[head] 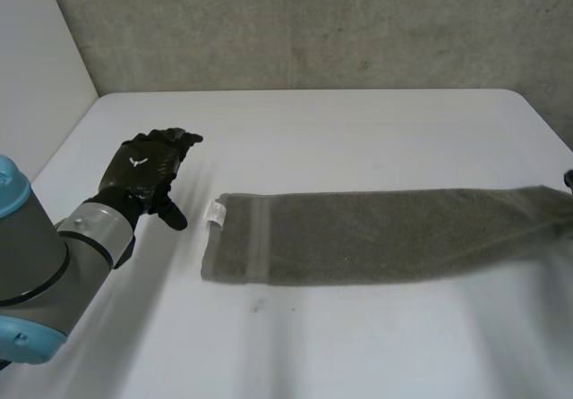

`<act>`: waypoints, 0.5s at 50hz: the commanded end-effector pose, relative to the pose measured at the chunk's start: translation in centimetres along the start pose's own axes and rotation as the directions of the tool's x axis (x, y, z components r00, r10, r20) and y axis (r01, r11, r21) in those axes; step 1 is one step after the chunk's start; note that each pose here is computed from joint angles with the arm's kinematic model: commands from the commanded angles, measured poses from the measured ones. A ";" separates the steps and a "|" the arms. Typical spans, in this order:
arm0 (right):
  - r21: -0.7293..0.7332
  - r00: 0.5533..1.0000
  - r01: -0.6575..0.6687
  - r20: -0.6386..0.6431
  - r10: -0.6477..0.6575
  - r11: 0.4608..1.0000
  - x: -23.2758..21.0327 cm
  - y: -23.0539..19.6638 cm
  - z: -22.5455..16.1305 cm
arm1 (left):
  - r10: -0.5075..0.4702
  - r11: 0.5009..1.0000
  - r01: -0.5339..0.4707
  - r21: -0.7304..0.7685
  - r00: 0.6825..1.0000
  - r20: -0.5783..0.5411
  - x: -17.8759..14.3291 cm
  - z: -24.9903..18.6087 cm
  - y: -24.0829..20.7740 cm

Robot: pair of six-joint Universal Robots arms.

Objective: Fold the towel.

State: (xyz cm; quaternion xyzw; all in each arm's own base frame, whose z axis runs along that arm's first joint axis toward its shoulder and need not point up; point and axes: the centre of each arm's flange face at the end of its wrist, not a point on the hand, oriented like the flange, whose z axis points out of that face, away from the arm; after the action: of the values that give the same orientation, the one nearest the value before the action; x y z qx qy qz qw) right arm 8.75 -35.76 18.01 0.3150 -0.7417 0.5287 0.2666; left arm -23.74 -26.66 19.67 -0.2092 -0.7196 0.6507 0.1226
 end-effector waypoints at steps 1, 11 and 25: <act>0.302 0.981 -0.143 0.171 0.093 0.942 -4.6 -8.9 -3.4 | 0.001 1.000 -0.002 0.011 1.000 0.006 -0.1 -0.2 -0.4; 0.650 0.838 -0.248 0.516 -0.178 0.718 -19.7 -18.4 -14.8 | 0.000 1.000 0.000 0.013 1.000 0.011 -0.2 -0.1 -0.4; 0.656 0.692 -0.263 0.639 -0.335 0.708 -30.0 -16.8 -19.8 | 0.000 1.000 0.000 0.009 1.000 0.010 -0.1 -0.1 -0.3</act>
State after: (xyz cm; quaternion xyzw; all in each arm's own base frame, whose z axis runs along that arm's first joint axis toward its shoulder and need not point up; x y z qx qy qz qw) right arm 41.47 -16.80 14.64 0.5740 -0.5111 0.6172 -0.1685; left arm -23.58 -26.64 20.07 -0.2046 -0.7166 0.6560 0.1196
